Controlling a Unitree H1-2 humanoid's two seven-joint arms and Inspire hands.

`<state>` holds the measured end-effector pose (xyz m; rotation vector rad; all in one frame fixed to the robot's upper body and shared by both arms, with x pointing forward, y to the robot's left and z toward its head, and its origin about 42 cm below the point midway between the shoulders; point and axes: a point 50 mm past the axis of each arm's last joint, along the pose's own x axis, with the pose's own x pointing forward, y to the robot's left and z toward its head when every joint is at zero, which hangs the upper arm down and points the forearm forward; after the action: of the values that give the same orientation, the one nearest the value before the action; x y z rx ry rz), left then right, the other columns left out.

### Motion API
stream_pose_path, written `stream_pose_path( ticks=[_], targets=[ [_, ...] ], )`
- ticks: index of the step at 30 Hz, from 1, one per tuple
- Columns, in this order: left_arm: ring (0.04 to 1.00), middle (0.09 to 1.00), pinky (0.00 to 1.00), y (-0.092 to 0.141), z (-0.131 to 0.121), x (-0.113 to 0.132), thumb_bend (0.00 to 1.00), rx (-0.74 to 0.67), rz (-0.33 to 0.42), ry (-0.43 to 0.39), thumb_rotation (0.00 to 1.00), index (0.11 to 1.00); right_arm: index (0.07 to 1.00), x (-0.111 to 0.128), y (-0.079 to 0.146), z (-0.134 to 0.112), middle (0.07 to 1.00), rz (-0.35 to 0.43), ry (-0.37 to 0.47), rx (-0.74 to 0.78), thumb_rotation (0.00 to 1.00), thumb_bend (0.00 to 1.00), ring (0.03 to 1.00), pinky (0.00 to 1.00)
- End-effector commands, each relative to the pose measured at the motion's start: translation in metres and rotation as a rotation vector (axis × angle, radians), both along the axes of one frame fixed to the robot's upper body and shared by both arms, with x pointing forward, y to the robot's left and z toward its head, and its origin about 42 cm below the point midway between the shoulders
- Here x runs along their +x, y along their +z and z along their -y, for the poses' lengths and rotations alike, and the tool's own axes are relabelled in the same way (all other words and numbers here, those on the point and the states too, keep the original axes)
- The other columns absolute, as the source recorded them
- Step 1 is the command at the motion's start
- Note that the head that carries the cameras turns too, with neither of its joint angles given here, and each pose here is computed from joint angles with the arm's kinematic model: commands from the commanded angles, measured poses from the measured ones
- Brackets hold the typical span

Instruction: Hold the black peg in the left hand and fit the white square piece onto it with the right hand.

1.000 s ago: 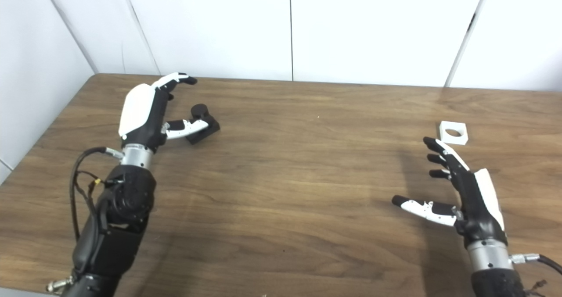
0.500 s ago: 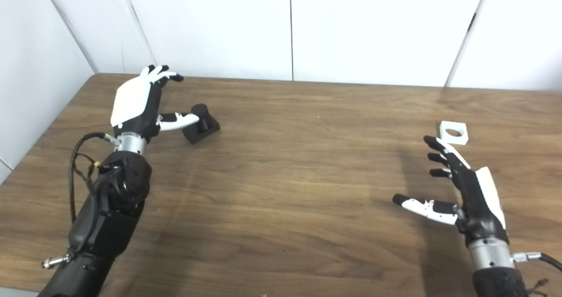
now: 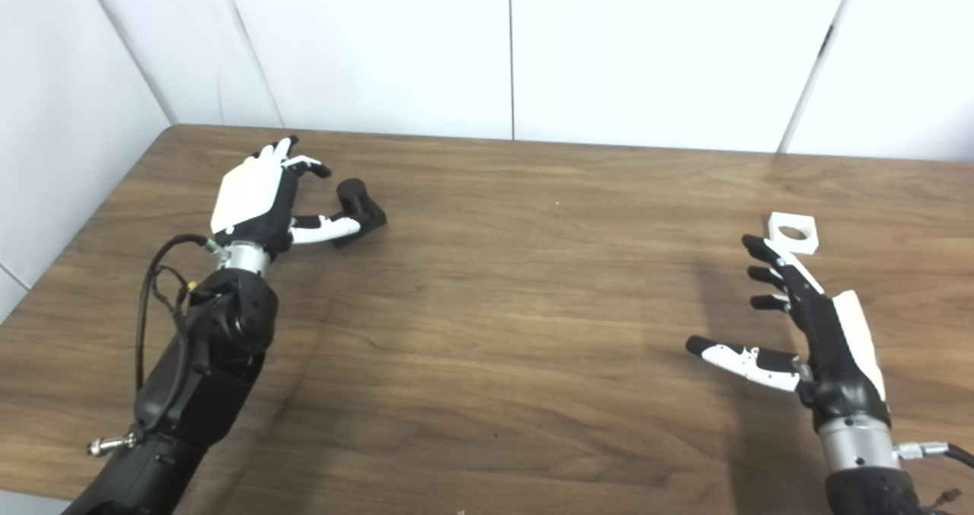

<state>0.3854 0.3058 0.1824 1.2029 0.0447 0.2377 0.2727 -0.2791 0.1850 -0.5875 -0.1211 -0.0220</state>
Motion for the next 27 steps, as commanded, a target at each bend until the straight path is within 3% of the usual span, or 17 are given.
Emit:
stream_pose_path(
  ticks=[1, 17, 27],
  targets=[
    [1.000, 1.000, 1.00, 0.024, -0.006, 0.012, 0.99, 0.041, 0.078, 0.005, 0.55, 0.694, 0.855, 0.004, 0.019, -0.003, 0.874, 0.087, 0.009, -0.009, 0.00, 0.65, 0.827, 0.70],
    [1.000, 1.000, 1.00, -0.023, -0.015, 0.017, 0.95, 0.143, 0.002, 0.020, 0.49, 0.682, 0.863, -0.004, 0.022, 0.000, 0.896, 0.077, 0.002, 0.007, 0.00, 0.64, 0.845, 0.73],
    [1.000, 1.000, 1.00, -0.045, -0.022, 0.022, 0.80, 0.157, -0.025, 0.021, 0.45, 0.664, 0.859, -0.007, 0.020, 0.001, 0.900, 0.077, 0.018, -0.004, 0.00, 0.64, 0.838, 0.73]
  ],
)
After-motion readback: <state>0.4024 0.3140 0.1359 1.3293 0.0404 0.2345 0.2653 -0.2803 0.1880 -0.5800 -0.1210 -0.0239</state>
